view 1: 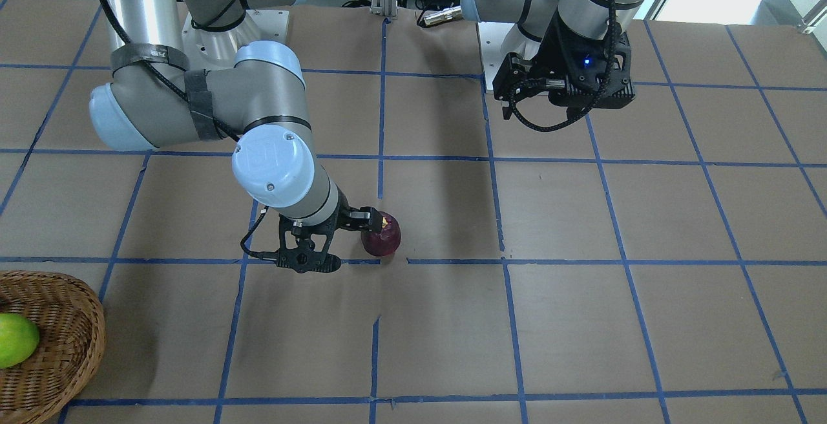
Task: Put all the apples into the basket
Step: 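Move the right gripper to the dark purple apple and grasp it, then carry the dark purple apple into the basket and open the right gripper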
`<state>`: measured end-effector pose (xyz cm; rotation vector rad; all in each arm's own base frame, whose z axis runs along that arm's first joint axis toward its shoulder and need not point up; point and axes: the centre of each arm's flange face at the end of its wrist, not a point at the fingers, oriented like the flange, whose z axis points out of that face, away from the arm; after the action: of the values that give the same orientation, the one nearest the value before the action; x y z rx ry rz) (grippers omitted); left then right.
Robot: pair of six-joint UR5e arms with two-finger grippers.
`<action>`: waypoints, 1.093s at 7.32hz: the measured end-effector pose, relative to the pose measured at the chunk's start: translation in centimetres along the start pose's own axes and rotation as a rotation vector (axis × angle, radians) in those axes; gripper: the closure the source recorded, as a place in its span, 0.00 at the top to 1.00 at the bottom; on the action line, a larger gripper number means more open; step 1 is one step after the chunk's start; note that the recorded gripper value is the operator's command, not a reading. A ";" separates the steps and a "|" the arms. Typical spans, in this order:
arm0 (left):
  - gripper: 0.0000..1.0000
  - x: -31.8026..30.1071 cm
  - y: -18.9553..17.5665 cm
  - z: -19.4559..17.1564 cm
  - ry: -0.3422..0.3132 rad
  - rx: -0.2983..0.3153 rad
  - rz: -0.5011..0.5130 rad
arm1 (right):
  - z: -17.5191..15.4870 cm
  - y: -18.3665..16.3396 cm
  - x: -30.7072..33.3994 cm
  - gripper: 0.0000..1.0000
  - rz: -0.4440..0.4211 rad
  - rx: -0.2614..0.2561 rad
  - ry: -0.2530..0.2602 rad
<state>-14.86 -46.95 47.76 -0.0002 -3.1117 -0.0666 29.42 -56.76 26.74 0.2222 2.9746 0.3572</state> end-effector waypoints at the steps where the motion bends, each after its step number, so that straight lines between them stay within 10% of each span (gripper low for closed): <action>1: 1.00 0.0 0.0 0.0 0.000 0.001 0.000 | 1.2 0.6 -1.0 1.00 -0.008 -0.012 -0.003; 6: 1.00 0.3 -0.6 0.0 0.002 0.001 -0.002 | 7.3 0.9 -4.3 1.00 -0.059 -0.031 0.016; 7: 1.00 0.3 -0.6 0.0 0.003 0.001 -0.001 | 8.4 0.3 -4.4 0.79 -0.060 -0.027 0.013; 8: 1.00 0.3 -0.6 0.0 0.003 0.001 0.000 | 9.2 -0.3 -4.5 0.07 -0.056 -0.011 0.005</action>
<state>-15.19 -47.51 47.79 0.0003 -3.1090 -0.0644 35.18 -55.69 18.31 0.1369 2.9765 0.3680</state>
